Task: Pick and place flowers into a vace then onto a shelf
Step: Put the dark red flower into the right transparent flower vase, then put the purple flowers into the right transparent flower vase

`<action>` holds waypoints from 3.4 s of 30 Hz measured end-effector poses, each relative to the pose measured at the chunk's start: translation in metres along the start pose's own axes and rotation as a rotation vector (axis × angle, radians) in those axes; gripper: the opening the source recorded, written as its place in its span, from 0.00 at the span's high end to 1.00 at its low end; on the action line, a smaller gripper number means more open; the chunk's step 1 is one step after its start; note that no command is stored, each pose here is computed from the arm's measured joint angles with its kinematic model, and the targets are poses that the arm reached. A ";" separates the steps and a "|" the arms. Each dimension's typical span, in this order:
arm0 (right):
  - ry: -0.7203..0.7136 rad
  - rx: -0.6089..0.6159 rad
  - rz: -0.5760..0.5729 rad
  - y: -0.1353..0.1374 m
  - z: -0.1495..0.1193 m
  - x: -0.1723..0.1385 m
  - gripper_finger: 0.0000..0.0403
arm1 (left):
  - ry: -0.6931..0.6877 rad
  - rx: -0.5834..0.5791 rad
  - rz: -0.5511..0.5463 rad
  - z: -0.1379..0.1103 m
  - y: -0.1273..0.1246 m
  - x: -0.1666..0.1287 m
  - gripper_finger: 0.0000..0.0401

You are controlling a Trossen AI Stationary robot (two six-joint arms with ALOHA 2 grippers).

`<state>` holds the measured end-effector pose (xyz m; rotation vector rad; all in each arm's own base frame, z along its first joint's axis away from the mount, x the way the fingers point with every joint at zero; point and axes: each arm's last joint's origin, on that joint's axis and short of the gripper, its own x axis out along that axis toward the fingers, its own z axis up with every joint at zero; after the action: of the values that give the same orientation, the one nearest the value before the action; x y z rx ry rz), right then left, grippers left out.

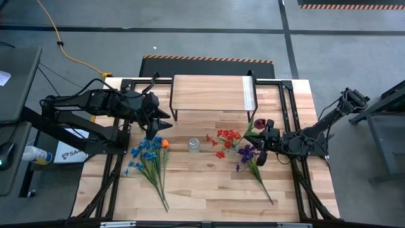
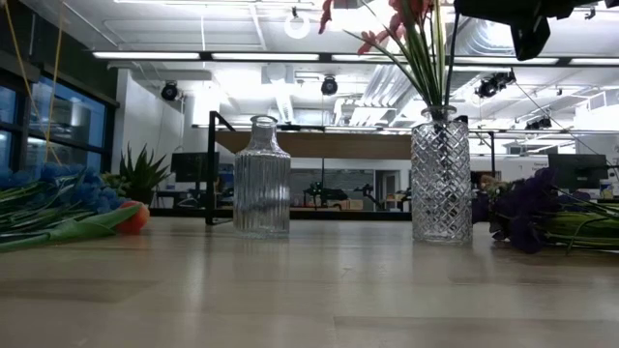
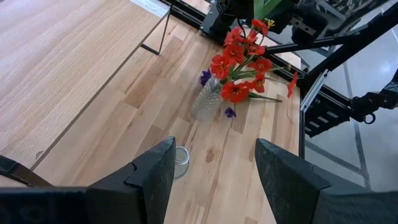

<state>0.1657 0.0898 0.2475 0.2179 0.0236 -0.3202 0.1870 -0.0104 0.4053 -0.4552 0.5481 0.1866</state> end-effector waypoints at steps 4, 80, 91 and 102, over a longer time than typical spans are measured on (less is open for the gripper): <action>0.002 0.008 0.008 0.000 0.000 0.000 1.00 | 0.000 0.003 0.000 0.000 0.000 0.000 0.37; 0.185 0.298 0.194 -0.017 0.005 -0.020 0.57 | 0.001 0.044 0.001 0.000 0.000 0.000 0.37; 0.247 0.389 0.308 -0.027 0.014 -0.033 0.62 | 0.002 0.047 0.002 0.000 0.000 0.000 0.37; 0.469 0.662 0.492 -0.042 0.018 -0.054 0.65 | 0.007 0.047 0.004 -0.001 0.000 0.000 0.37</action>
<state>0.1013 0.0632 0.2597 0.9354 0.3247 0.2329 0.1866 -0.0103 0.4047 -0.4090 0.5588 0.1752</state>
